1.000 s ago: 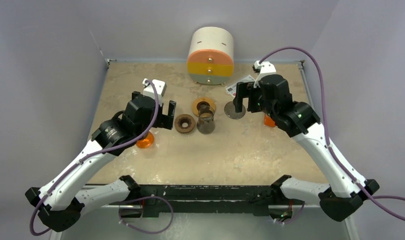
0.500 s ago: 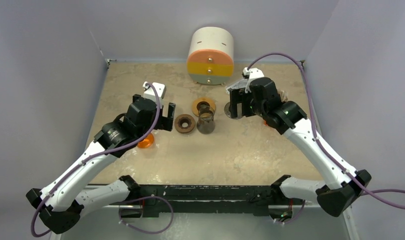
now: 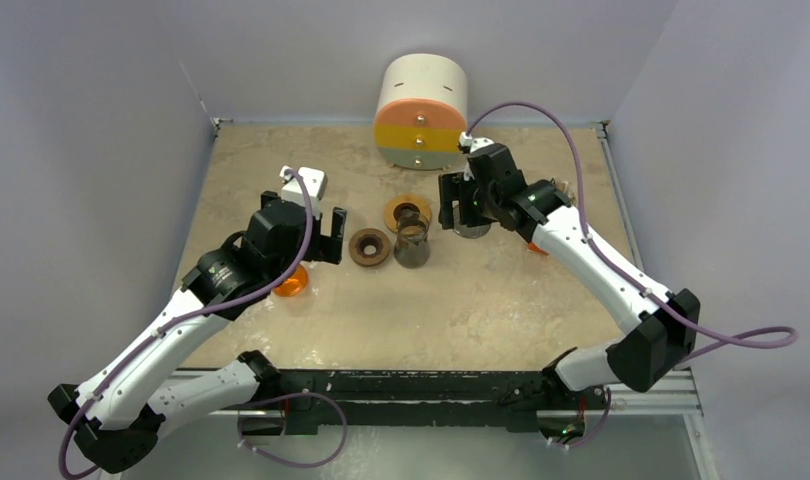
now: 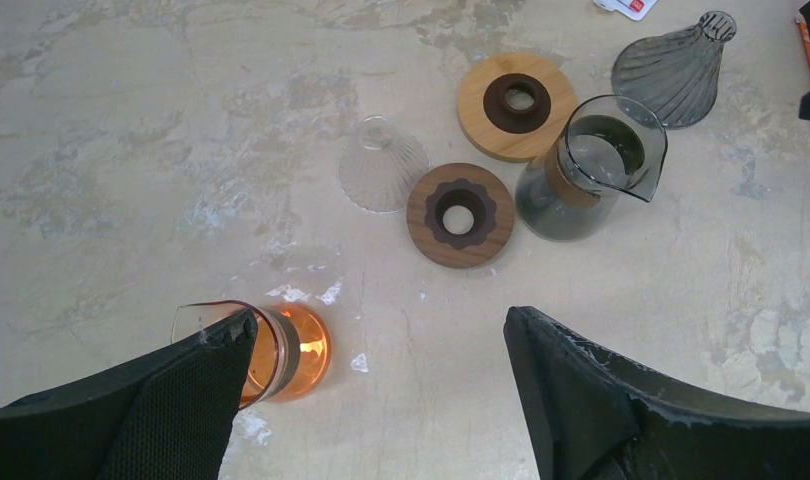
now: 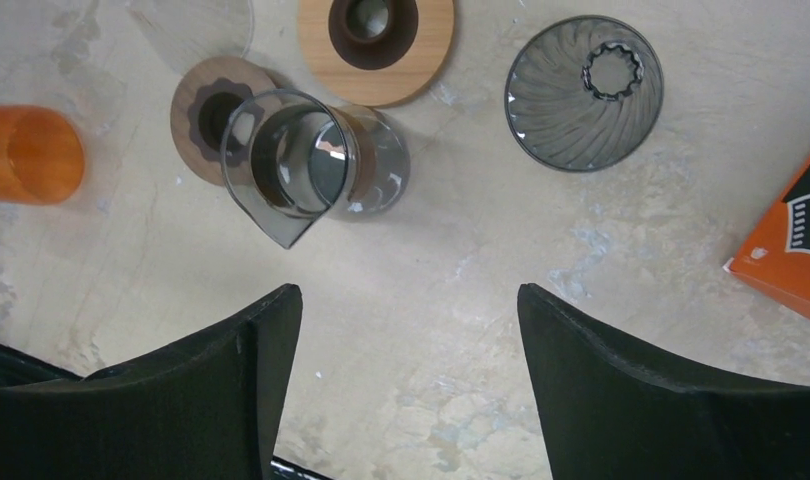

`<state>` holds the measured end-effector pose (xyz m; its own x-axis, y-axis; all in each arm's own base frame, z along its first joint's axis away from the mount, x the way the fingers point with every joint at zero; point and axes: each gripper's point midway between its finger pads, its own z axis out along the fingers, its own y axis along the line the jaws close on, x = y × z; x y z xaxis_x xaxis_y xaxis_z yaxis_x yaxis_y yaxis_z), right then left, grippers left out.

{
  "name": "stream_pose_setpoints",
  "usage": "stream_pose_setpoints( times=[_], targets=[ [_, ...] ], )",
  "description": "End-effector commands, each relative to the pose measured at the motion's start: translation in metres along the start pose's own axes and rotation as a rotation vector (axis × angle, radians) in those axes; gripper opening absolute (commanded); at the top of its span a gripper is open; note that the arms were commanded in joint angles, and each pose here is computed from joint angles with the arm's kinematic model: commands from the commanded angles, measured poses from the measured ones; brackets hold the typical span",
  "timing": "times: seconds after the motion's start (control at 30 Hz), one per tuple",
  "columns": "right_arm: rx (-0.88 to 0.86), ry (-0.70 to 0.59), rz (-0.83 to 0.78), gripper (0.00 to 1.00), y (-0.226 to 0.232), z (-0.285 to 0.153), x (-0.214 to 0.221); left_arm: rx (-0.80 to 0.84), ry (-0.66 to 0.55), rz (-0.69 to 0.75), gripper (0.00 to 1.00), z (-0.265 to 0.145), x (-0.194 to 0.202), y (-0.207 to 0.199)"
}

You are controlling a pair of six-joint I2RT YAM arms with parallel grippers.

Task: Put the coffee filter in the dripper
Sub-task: Pick up the coffee server from the center of the board.

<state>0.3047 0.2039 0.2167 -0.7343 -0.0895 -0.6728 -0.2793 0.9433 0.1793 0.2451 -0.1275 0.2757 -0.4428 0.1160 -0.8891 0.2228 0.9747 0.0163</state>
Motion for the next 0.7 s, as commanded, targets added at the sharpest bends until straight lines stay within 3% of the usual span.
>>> stream_pose_setpoints(
  times=[0.0, 0.67],
  targets=[
    [-0.034, -0.059, 0.059, 0.8, 0.014, 0.002, -0.027, 0.014, -0.036, -0.027, 0.92, -0.001, -0.009, -0.002],
    [-0.054, 0.071, 0.102, 0.57, 0.041, 0.08, -0.016, 0.001, -0.046, -0.015, 0.92, -0.004, -0.01, 0.003]
  ],
)
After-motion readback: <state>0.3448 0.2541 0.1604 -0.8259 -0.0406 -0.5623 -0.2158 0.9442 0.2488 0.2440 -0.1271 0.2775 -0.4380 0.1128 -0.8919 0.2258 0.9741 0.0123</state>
